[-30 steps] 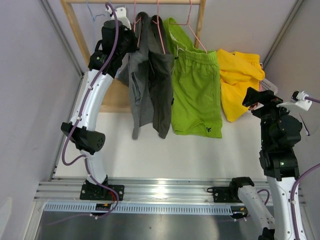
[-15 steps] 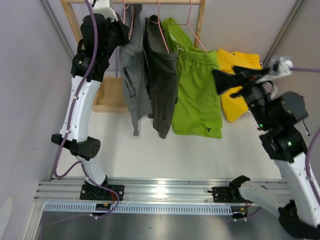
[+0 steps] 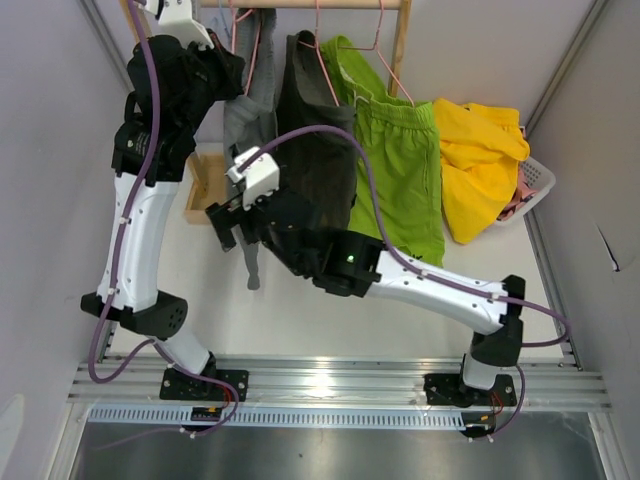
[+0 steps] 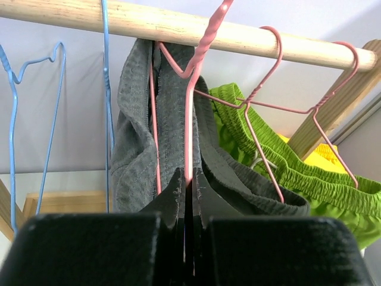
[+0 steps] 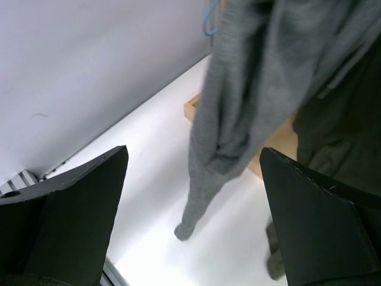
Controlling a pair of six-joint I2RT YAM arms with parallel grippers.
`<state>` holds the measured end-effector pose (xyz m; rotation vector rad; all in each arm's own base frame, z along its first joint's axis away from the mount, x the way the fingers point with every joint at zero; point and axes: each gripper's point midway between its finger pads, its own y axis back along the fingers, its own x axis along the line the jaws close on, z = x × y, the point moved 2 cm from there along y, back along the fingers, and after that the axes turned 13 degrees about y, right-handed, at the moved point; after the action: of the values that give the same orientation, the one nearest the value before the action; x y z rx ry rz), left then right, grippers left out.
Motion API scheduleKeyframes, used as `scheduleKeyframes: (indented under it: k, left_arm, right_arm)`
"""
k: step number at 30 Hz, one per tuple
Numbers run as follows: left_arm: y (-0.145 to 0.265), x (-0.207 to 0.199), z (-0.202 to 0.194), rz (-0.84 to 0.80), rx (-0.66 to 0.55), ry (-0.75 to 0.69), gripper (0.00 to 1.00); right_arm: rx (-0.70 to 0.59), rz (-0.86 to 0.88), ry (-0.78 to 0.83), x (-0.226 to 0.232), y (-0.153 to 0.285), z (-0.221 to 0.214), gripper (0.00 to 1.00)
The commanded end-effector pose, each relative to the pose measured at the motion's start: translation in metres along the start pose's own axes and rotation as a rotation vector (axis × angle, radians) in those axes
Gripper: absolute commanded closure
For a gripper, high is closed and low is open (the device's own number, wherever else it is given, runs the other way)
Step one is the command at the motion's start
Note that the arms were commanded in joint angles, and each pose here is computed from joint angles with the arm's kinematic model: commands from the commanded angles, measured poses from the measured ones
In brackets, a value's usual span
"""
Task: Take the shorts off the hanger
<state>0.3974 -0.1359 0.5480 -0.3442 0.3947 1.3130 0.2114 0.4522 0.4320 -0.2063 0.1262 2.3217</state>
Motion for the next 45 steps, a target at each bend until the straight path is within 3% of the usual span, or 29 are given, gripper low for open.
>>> scheduleKeyframes:
  k: [1, 6, 10, 12, 13, 16, 22, 26, 31, 39, 43, 45]
  left_arm:
    - [0.040, -0.029, 0.053, -0.113, -0.162, 0.045, 1.00]
    - [0.056, -0.026, 0.053, -0.111, -0.164, 0.053, 1.00]
    - [0.068, -0.027, 0.059, -0.116, -0.179, 0.055, 1.00]
    - [0.070, -0.026, 0.060, -0.115, -0.181, 0.055, 1.00]
    - [0.073, -0.027, 0.062, -0.119, -0.188, 0.056, 1.00]
    - [0.074, -0.028, 0.065, -0.120, -0.197, 0.056, 1.00]
    - [0.068, -0.024, 0.070, -0.095, -0.227, 0.037, 1.00]
    - [0.052, -0.020, 0.069, -0.070, -0.225, 0.015, 1.00]
    - [0.047, -0.020, 0.078, -0.067, -0.253, -0.006, 1.00]
    - [0.048, -0.017, 0.078, -0.063, -0.237, -0.012, 1.00]
    - [0.078, -0.018, 0.068, -0.087, -0.187, 0.019, 1.00]
    - [0.079, -0.011, 0.041, -0.084, -0.109, 0.025, 1.00]
  right_arm:
    - [-0.130, -0.088, -0.068, -0.008, 0.000, 0.053, 0.01]
    - [-0.122, -0.143, -0.049, 0.005, -0.027, 0.037, 0.02]
    - [-0.105, -0.157, -0.014, 0.012, -0.037, 0.020, 0.57]
    - [-0.070, -0.161, -0.004, 0.016, -0.040, 0.005, 0.71]
    - [-0.060, -0.156, -0.001, 0.020, -0.039, 0.001, 0.84]
    - [-0.032, -0.151, -0.003, 0.037, -0.028, -0.009, 1.00]
    - [0.020, -0.110, 0.023, 0.091, 0.023, -0.030, 1.00]
    - [0.028, -0.060, 0.022, 0.142, 0.087, -0.034, 1.00]
    - [0.062, -0.034, 0.015, 0.171, 0.124, -0.050, 1.00]
    - [0.070, -0.055, -0.020, 0.167, 0.128, -0.057, 1.00]
    - [0.037, -0.125, -0.023, 0.117, 0.086, -0.045, 1.00]
    - [-0.008, -0.132, -0.026, 0.092, 0.064, -0.027, 1.00]
